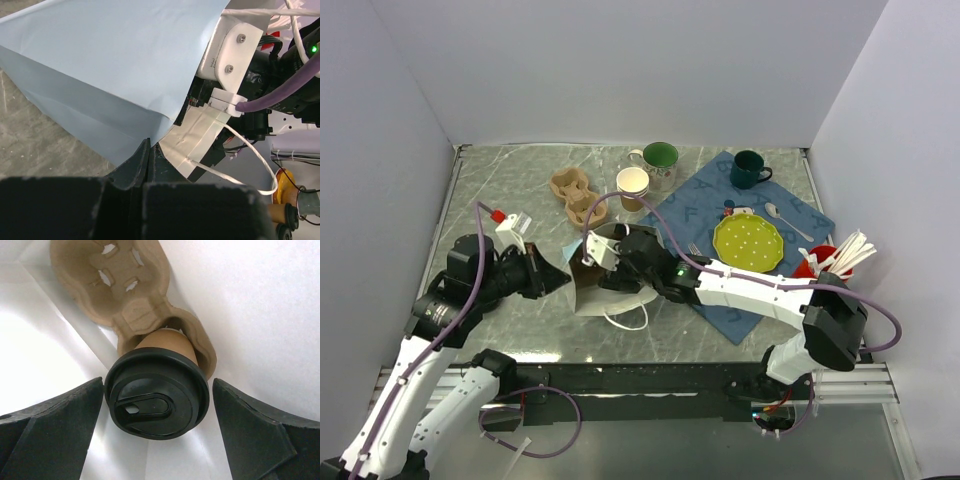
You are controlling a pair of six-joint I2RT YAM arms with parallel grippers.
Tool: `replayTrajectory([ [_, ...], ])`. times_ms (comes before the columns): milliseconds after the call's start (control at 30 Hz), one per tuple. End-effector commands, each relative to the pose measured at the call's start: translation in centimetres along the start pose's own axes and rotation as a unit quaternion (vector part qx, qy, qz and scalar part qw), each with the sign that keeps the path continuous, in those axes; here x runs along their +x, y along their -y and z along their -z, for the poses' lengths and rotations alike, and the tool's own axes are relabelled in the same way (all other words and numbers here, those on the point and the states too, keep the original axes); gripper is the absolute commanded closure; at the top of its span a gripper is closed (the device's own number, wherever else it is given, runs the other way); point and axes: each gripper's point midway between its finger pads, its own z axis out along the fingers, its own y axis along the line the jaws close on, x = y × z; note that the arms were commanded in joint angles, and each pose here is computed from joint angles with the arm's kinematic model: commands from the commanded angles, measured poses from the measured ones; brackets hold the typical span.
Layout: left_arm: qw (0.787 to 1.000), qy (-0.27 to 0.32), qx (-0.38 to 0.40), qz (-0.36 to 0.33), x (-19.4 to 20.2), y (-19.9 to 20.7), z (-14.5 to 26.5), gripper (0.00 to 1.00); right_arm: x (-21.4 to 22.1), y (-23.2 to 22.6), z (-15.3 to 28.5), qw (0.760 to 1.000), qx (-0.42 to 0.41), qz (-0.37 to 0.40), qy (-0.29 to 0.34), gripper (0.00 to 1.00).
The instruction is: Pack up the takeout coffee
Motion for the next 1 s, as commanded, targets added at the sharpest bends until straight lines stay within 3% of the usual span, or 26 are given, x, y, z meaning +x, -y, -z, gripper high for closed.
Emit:
replayTrajectory([
  [0, 1.0, -0.005, 0.008, 0.003, -0.3, 0.6, 0.0, 0.99, -1.7, 2.1, 1.9, 0.999, 0.016, -0.024, 0.022, 0.04],
  [967, 0.994, -0.053, -0.048, 0.08, 0.0, 0.2, 0.3, 0.99, -2.7, 2.9, 4.7, 0.998, -0.009, -0.059, -0.009, 0.09],
])
